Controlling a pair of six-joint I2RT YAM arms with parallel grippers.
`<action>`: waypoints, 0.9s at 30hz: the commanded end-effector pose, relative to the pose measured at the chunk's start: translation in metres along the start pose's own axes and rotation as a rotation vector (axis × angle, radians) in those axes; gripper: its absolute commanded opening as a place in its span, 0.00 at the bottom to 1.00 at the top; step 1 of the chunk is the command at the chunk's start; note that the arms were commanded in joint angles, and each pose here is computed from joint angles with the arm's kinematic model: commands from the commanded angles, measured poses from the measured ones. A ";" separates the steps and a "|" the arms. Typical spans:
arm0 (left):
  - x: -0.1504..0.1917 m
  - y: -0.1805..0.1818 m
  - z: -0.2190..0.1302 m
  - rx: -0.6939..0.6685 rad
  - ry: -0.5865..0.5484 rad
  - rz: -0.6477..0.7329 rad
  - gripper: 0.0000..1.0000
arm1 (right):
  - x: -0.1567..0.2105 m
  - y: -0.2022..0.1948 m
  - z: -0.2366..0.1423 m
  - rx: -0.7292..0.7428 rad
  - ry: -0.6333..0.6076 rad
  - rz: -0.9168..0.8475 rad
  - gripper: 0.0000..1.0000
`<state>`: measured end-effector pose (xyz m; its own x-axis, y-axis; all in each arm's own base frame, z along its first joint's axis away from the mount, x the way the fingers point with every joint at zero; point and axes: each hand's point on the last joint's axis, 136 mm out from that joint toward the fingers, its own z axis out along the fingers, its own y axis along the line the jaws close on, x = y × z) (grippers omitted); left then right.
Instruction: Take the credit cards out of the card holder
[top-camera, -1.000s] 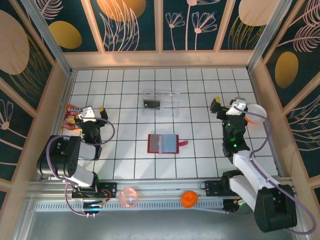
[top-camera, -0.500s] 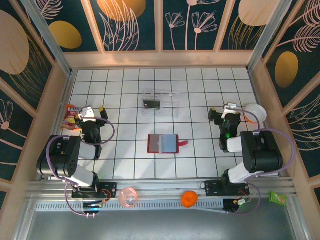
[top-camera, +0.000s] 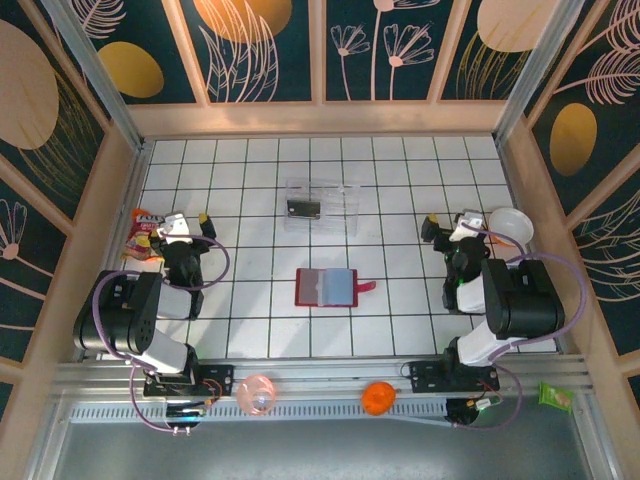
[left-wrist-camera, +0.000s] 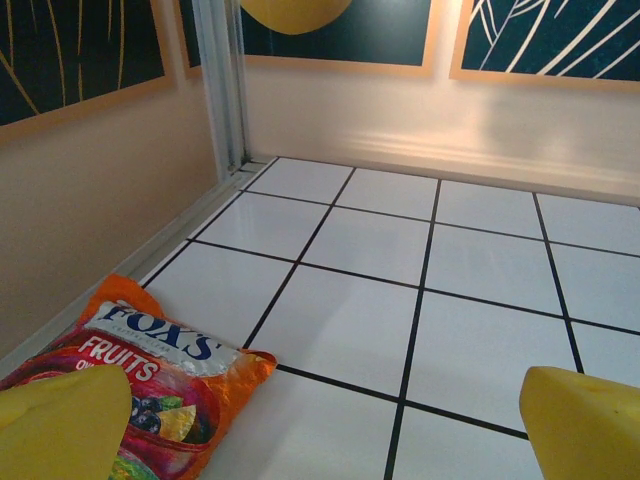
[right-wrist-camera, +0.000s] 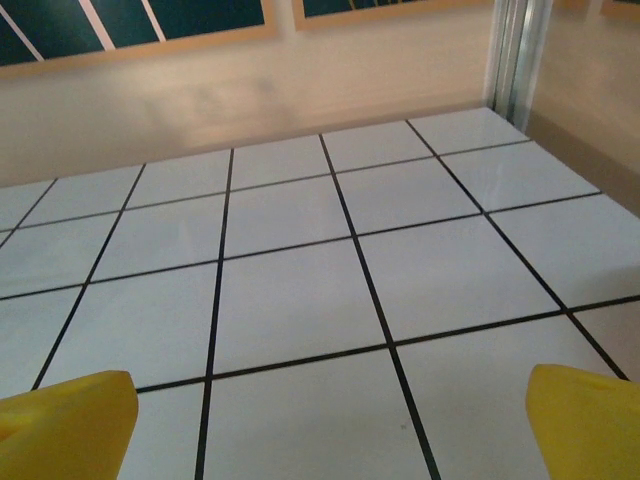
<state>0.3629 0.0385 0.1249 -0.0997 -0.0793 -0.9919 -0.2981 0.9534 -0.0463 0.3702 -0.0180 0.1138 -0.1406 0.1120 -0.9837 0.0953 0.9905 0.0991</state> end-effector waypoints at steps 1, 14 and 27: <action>-0.015 0.003 0.001 -0.013 -0.055 -0.037 0.99 | -0.015 0.001 0.001 0.001 -0.062 0.017 0.99; -0.015 0.003 0.002 -0.014 -0.053 -0.037 0.99 | -0.014 0.001 0.001 0.001 -0.060 0.017 0.99; -0.015 0.002 0.002 -0.012 -0.050 -0.037 0.99 | -0.015 0.001 0.001 0.001 -0.062 0.017 0.99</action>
<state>0.3629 0.0385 0.1249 -0.0997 -0.0793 -0.9919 -0.2981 0.9534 -0.0463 0.3707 -0.0181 0.1168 -0.1283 0.1117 -0.9854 0.0940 0.9905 0.1000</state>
